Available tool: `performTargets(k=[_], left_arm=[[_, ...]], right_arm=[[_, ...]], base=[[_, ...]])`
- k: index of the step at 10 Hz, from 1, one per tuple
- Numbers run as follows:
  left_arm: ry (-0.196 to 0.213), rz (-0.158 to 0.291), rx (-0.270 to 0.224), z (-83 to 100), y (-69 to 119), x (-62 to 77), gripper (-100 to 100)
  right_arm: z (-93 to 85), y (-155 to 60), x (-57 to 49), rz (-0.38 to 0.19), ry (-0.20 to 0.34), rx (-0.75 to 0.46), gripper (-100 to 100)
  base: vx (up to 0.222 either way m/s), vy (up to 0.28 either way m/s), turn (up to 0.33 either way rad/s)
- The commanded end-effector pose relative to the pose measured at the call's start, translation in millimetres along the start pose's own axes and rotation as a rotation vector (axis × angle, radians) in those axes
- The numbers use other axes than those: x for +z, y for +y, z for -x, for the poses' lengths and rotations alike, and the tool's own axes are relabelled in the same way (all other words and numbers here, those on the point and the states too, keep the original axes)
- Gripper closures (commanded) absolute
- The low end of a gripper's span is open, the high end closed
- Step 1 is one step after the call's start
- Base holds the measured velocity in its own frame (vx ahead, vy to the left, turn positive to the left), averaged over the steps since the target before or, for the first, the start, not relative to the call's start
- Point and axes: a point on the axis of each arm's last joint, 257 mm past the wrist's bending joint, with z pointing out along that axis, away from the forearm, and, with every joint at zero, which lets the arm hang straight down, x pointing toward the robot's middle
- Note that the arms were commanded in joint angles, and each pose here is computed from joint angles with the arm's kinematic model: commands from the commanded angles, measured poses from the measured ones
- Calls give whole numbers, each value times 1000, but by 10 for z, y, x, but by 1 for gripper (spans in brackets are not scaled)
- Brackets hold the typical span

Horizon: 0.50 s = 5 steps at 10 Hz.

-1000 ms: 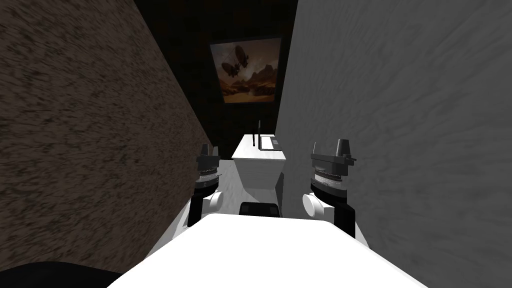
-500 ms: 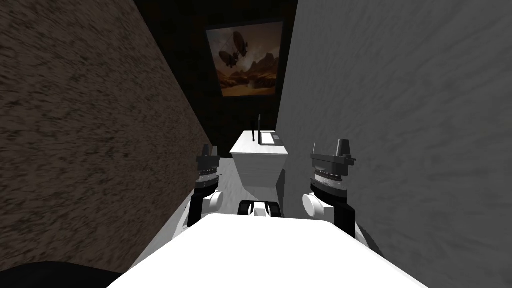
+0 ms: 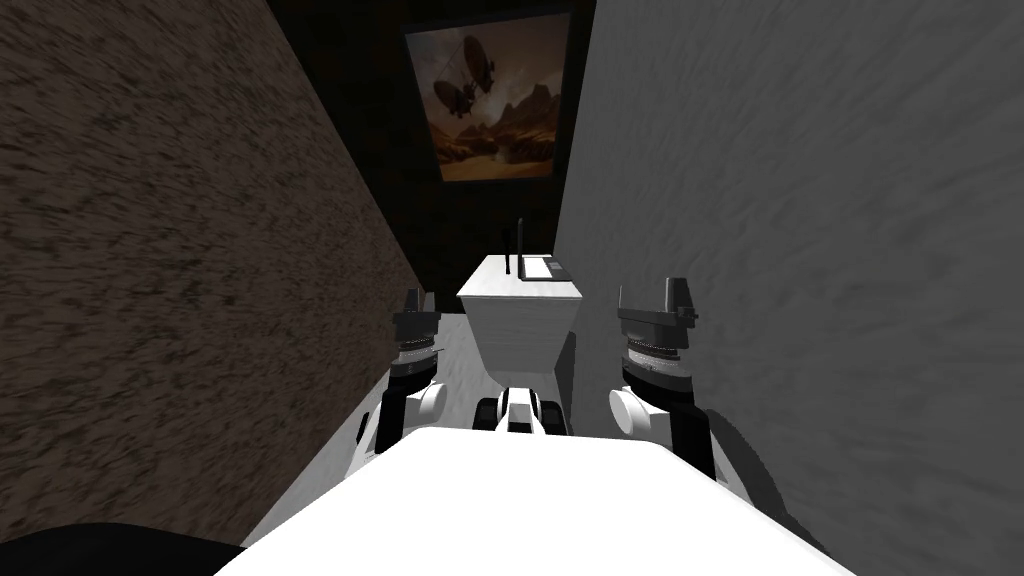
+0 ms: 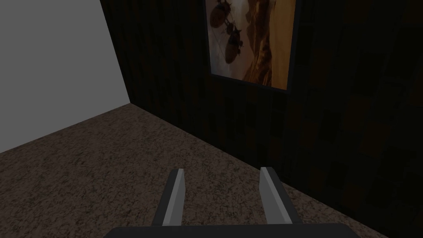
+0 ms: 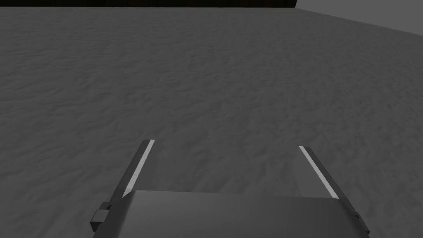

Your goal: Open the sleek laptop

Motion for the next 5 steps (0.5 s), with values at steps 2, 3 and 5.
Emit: performTargets(k=[2, 3, 5], left_arm=[[0, 0, 0, 0, 0, 0, 0], [0, 0, 0, 0, 0, 0, 0], [0, 0, 0, 0, 0, 0, 0]], right_arm=[[-131, -217, -57, -54, 127, -128, -100], [-158, -294, -77, -70, 164, -175, -100], [-192, -464, -124, -103, 240, -279, -100]], base=[[41, 96, -34], [44, 115, -45], [43, 116, -53]])
